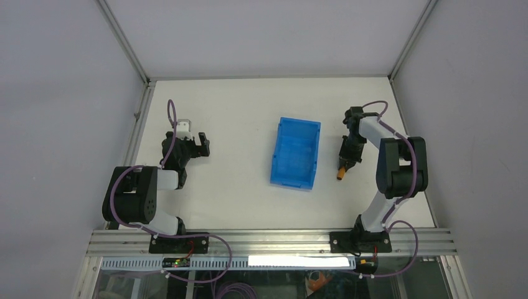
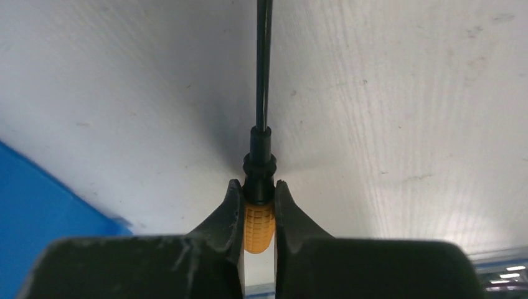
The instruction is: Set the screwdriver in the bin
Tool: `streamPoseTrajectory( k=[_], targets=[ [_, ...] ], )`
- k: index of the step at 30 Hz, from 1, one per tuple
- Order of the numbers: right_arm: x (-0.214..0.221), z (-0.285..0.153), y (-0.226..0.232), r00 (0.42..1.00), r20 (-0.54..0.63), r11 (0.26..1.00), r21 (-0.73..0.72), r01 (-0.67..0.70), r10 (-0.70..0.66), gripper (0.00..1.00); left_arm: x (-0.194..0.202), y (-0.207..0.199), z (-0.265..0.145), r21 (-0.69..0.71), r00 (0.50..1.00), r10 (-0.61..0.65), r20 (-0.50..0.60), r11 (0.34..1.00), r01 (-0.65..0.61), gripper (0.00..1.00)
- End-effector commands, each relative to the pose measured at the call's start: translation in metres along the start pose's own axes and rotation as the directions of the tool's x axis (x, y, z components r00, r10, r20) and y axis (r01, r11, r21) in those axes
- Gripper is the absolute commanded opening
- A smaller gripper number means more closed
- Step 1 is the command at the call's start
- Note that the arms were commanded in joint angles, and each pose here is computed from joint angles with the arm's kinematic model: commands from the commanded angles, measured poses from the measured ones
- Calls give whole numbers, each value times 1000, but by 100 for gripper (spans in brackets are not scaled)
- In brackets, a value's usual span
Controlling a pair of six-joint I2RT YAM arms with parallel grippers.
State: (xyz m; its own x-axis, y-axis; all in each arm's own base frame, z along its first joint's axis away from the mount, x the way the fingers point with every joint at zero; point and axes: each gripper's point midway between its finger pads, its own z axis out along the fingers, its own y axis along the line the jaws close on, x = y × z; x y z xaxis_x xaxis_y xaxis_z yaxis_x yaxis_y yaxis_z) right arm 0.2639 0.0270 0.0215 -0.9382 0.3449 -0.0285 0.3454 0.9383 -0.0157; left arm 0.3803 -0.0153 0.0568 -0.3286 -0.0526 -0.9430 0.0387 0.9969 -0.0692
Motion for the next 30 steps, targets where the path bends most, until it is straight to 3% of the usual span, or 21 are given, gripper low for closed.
streamPoseTrajectory(
  k=[1,7,13,19,22,30],
  targets=[
    [-21,-67,-1,994,103,999,5,47,-47,0,-26,-4,5,21,996,1,86,1000,-3,99],
    [-10,-159,-4,989,101,994,-20,110,-108,0,-26,-4,5,21,996,1,85,1000,-3,99],
    [-9,-223,-4,974,220,995,-69,70,-53,0,-26,-4,5,22,996,1,85,1000,-3,99],
    [-5,-231,22,962,267,987,-136,88,-49,0,-26,-4,5,22,996,1,85,1000,-3,99],
    [4,-232,64,954,288,961,-231,150,-79,0,-26,-4,5,22,996,1,85,1000,-3,99],
    [31,-225,172,903,339,897,-257,360,-265,0,-26,-4,5,21,996,1,85,1000,-3,99]
  ],
)
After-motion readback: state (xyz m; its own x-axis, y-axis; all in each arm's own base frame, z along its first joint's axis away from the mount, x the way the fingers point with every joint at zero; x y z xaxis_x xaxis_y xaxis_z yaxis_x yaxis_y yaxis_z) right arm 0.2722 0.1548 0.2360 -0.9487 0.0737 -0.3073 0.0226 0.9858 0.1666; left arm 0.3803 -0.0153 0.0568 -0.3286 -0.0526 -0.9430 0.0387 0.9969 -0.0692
